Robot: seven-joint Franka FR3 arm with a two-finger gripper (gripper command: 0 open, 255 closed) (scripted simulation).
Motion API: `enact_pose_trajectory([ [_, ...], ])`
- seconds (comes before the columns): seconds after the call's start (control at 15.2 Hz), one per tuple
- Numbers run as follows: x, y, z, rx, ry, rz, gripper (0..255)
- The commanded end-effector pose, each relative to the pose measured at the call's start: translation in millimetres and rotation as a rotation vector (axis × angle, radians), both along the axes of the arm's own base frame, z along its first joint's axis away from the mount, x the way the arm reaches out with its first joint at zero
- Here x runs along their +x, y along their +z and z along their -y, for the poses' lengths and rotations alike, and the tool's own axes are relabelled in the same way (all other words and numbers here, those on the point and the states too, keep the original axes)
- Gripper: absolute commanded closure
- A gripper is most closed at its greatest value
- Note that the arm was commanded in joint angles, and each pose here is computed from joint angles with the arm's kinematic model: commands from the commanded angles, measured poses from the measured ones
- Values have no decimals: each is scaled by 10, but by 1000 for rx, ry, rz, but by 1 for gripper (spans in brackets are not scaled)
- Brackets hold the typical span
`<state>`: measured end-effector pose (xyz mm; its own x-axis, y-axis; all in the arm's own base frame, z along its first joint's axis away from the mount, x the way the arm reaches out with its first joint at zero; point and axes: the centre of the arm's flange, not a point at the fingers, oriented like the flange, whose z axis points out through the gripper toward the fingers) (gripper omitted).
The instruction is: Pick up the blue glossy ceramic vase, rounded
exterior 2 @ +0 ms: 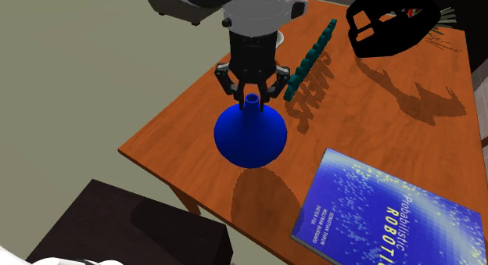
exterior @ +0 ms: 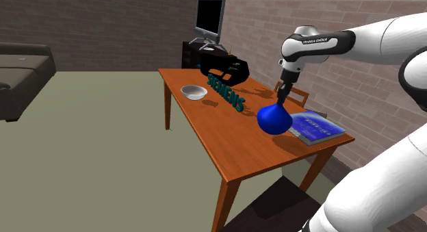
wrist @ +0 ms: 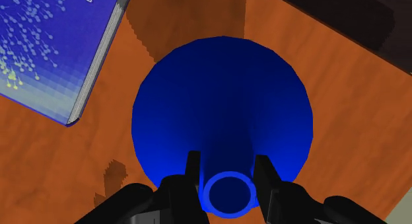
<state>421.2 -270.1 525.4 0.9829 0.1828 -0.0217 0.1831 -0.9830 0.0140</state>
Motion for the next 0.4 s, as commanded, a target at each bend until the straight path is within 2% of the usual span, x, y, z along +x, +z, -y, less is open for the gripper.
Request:
enact_pose_trajectory([
  [0.0,-1,116,4,0,0,1,255],
  [0.33,-2,282,3,0,0,1,255],
])
